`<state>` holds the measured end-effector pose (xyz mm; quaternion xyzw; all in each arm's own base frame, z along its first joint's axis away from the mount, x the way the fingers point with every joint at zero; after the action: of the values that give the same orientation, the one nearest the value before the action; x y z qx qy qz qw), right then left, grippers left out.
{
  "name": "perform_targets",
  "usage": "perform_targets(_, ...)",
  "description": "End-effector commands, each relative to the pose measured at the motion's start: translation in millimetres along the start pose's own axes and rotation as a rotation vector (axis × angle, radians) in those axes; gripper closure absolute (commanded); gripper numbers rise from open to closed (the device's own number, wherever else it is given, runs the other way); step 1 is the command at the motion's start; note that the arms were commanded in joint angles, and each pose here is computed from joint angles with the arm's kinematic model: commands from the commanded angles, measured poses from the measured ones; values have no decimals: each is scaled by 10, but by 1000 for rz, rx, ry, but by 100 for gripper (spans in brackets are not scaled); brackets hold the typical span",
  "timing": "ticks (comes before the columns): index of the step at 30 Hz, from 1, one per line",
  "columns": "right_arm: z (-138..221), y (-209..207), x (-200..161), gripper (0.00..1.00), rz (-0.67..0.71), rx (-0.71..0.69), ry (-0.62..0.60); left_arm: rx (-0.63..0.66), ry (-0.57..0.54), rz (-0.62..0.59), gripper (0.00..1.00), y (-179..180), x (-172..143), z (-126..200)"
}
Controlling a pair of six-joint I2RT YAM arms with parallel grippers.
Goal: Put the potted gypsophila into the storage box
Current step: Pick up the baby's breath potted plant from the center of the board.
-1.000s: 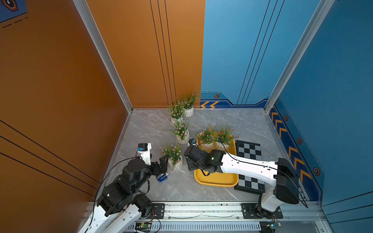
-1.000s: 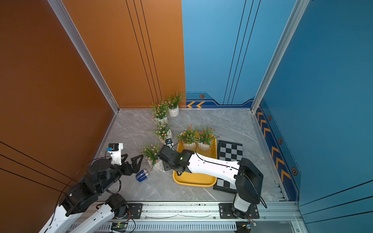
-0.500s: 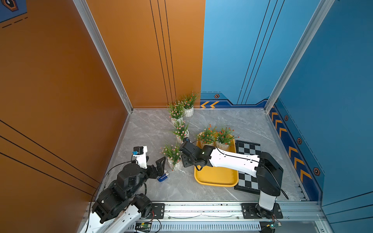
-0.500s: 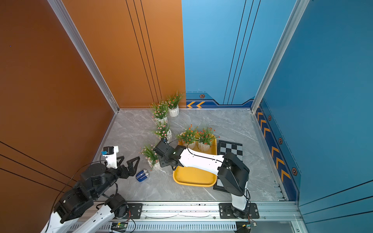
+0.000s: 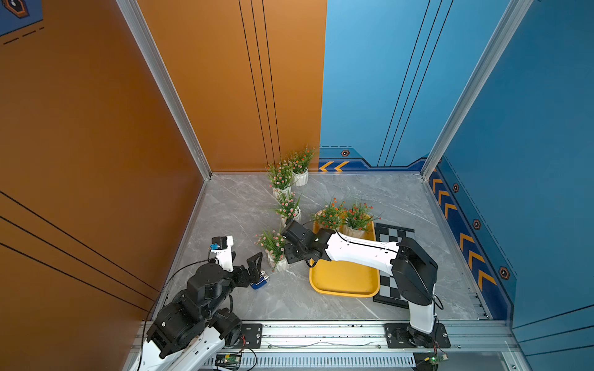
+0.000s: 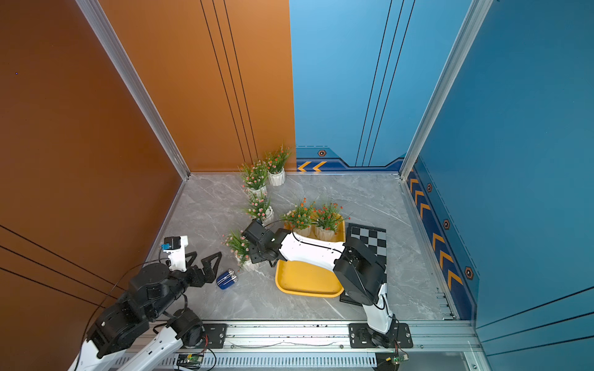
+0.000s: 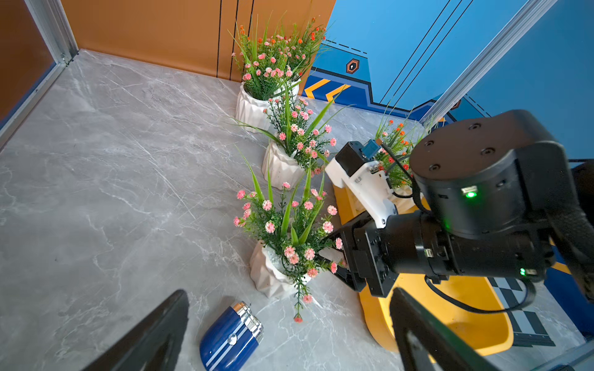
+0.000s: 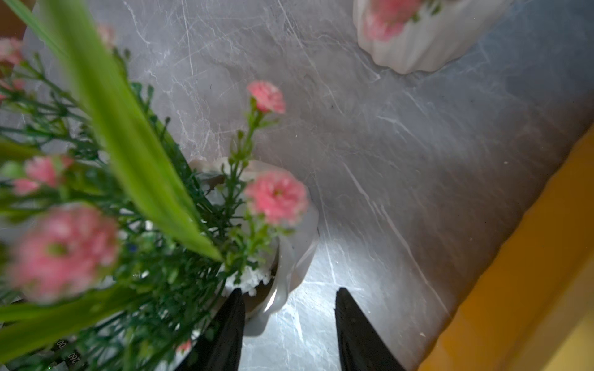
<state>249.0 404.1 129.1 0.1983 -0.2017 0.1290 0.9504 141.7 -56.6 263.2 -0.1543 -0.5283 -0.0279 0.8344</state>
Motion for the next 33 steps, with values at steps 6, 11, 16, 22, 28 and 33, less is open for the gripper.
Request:
perform_targets(6,-153,-130,63,62,-35,-38,20,40,7,12,2,81,-62,12)
perform_targets(11,-232,-159,94,66,-40,-69,30,41,10,14,2,83,-70,10)
perform_targets(16,-274,-151,90,73,-34,-84,44,38,8,14,2,80,-68,14)
perform_targets(22,-267,-171,83,87,-21,-114,33,39,5,16,2,81,-62,17)
perform_targets(28,-129,-153,146,95,-9,-108,1,45,14,16,2,86,-81,-4)
perform_targets(33,265,-162,323,97,0,-106,-100,62,61,-16,2,57,-80,-100)
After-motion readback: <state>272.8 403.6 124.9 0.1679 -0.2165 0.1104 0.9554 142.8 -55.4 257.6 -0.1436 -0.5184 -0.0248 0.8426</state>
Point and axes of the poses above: each gripper's point midway between its finger pads, its own z axis back along the fingers, its own y axis along the line the jaws close on, x = y × z, the point moved 4 cm from there along z, back along the fingers, and after that the axes turned 7 degrees about -z, right-handed, at the moved point
